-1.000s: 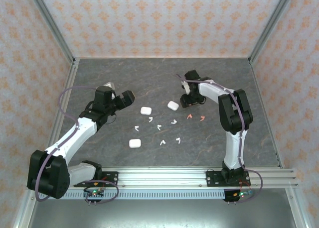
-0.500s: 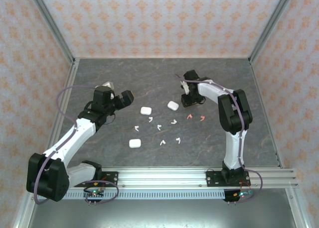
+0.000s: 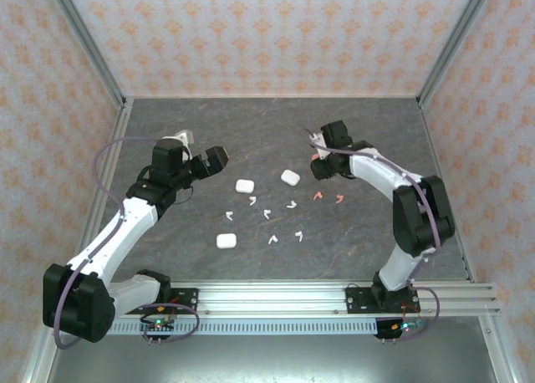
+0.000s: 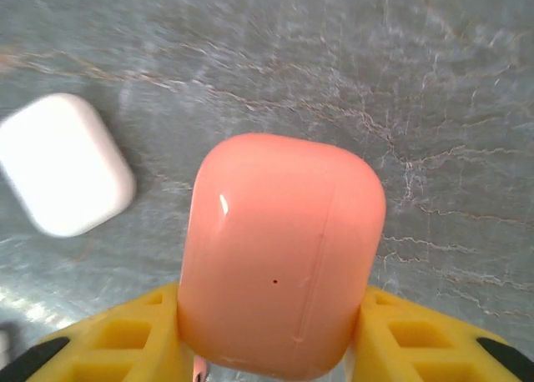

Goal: Insert the wireless bluetooth earbuds into the charging case

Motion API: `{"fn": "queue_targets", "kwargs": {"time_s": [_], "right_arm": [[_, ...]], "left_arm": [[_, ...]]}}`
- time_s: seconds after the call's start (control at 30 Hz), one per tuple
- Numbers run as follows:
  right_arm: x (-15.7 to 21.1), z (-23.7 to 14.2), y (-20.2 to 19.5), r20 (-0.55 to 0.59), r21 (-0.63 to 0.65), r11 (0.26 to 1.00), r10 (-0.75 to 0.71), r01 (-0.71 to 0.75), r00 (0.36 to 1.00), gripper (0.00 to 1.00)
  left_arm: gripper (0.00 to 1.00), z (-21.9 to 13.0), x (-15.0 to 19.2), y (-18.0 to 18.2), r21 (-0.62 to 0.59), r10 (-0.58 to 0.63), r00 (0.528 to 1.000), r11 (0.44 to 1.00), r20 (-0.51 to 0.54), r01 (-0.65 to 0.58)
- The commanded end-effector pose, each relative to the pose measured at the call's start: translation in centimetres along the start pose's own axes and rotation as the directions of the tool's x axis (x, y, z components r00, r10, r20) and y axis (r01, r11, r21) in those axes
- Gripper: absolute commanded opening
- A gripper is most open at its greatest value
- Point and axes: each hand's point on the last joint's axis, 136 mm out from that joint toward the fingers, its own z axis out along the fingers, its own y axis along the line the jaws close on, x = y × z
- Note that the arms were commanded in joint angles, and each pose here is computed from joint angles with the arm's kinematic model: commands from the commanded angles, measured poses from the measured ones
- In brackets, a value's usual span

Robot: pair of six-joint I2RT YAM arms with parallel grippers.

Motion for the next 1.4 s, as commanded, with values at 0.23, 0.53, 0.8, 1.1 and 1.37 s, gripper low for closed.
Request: {"fn": "queue_targets", "kwargs": {"time_s": [0.23,0.53,0.8,1.1,1.37], "right_arm": [[-2.8,-7.0,7.7,0.323,-0.042,0.965,-0.232,0.258,0.918,0.42],[-2.2,-11.7,12.9,0.411,-0.067,0.909,-0.351,0.412,0.841,0.42],[-3.1,-14.0,15.9,0.469,-0.083,0.872,-0.392,0.482,0.791,0.42],[-4.1,-15.5,17.2,0.526,-0.116,0.861,-0.37,0.495,0.766,0.42],[-4.5,-15.7,17.3,0.541,-0.12,0.864,-0.356,0.49,0.762,0.42]], "left_arm": [[0.97,-1.0,0.8,-8.7,0.396,0.106,0.979,0.918,-0.176,-0.028],[0.92,-1.3,3.4,-11.8,0.552,0.185,0.943,0.834,-0.277,-0.002],[0.88,-1.5,5.9,-14.8,0.63,0.309,0.899,0.775,-0.312,-0.048],[0.77,-0.6,7.6,-14.9,0.628,0.336,0.87,0.777,-0.361,-0.039],[0.62,-0.9,8.7,-15.7,0.664,0.377,0.844,0.747,-0.383,-0.033]]}}
